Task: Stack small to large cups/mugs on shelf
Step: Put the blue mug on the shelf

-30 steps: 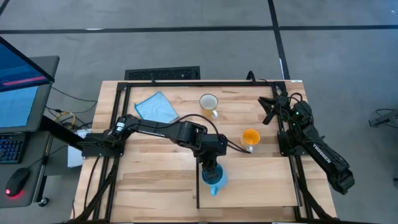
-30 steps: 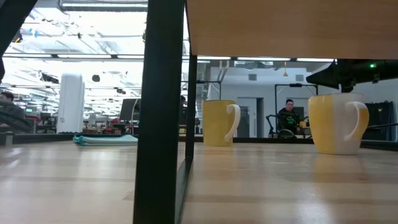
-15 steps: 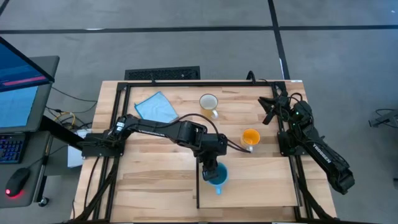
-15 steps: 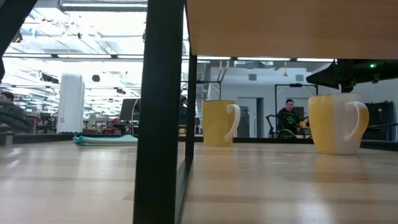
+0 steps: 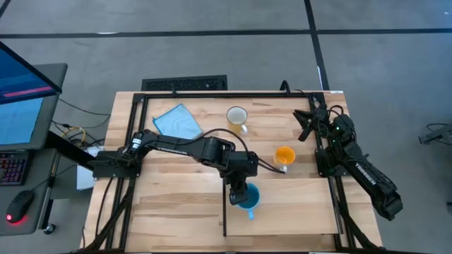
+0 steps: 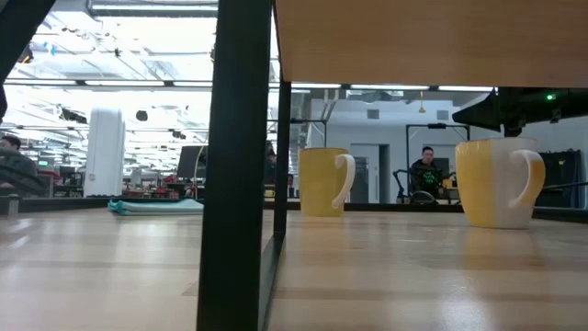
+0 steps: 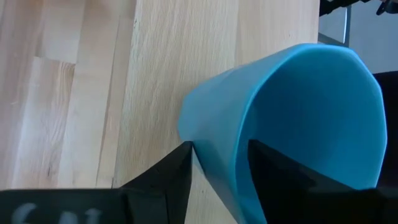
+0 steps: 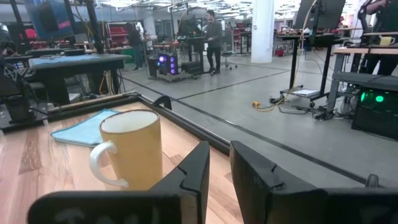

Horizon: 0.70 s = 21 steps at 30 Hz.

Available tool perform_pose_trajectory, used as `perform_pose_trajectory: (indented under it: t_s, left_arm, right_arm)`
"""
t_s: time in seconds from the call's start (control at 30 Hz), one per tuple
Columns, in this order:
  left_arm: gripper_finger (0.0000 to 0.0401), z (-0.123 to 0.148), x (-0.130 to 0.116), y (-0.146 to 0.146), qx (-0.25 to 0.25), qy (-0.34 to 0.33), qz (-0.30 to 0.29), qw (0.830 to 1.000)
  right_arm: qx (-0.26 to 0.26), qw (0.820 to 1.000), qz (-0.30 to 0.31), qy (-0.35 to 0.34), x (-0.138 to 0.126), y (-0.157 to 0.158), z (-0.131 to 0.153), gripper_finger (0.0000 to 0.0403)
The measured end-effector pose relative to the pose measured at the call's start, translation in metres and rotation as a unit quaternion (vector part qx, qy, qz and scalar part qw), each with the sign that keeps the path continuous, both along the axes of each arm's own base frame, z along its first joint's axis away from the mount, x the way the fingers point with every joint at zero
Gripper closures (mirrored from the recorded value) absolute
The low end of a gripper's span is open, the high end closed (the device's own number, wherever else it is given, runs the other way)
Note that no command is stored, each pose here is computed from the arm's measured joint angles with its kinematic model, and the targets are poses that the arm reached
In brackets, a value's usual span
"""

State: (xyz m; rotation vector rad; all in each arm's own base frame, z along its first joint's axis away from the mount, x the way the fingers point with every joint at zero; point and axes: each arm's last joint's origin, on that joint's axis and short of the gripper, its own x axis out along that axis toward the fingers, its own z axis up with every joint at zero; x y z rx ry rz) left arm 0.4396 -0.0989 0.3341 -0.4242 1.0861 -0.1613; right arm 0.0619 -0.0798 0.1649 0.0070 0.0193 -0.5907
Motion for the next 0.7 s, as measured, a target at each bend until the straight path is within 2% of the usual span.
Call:
perform_pose_trajectory:
  t_s: [0.7]
  left_arm:
    - [0.0254,0.0,0.0007,0.0046,-0.011,0.0,-0.014,1.0]
  right_arm:
    - [0.0,1.0,0.0,0.0,0.0,0.0,-0.0001,0.0317]
